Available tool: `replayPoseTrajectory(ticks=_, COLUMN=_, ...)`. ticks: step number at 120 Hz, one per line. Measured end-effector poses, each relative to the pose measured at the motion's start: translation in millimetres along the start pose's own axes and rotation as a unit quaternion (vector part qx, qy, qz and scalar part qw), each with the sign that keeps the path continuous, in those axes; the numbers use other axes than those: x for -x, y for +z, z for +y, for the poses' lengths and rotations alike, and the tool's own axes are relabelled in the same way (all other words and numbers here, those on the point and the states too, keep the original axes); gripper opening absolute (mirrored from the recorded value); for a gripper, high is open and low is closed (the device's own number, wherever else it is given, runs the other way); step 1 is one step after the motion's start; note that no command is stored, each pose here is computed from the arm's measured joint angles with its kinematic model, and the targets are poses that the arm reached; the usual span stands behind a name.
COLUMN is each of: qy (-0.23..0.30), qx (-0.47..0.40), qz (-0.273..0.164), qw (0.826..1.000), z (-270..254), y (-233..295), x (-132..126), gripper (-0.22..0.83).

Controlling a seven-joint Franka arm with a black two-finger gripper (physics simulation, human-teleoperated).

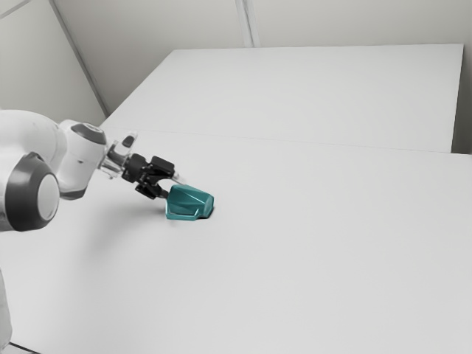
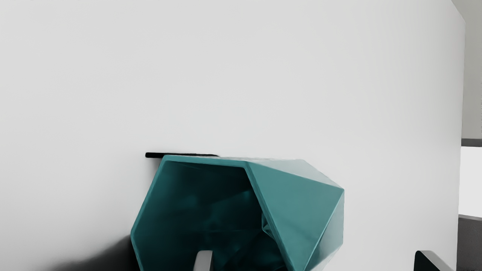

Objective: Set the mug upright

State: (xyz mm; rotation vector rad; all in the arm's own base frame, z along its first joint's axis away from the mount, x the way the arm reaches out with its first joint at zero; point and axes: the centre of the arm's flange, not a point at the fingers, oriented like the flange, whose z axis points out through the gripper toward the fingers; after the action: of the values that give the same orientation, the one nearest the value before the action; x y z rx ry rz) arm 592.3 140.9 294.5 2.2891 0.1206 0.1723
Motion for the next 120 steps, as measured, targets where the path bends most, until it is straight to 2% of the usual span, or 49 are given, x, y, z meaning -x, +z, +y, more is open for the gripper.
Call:
replayPoseTrajectory(ticks=20, qy=0.007, qx=0.004, qz=0.001, qw=1.000, z=3, y=9, x=-2, gripper=0.57)
replayPoseTrajectory(ticks=35, qy=0.011, qx=0.007, qz=0.005, qw=1.000, z=4, y=12, x=-3, gripper=0.48)
replayPoseTrajectory(ticks=67, qy=0.019, qx=0.008, qz=0.012, qw=1.000, z=6, y=11, x=-5, gripper=0.08)
replayPoseTrajectory(ticks=77, qy=0.021, qx=0.007, qz=0.013, qw=1.000, z=6, y=11, x=-6, gripper=-0.01)
replayPoseTrajectory(ticks=98, qy=0.025, qx=0.005, qz=0.015, qw=1.000, z=9, y=8, x=-7, gripper=-0.10)
replayPoseTrajectory(ticks=120, qy=0.030, qx=0.008, qz=0.022, qw=0.999, z=16, y=4, x=-9, gripper=-0.14)
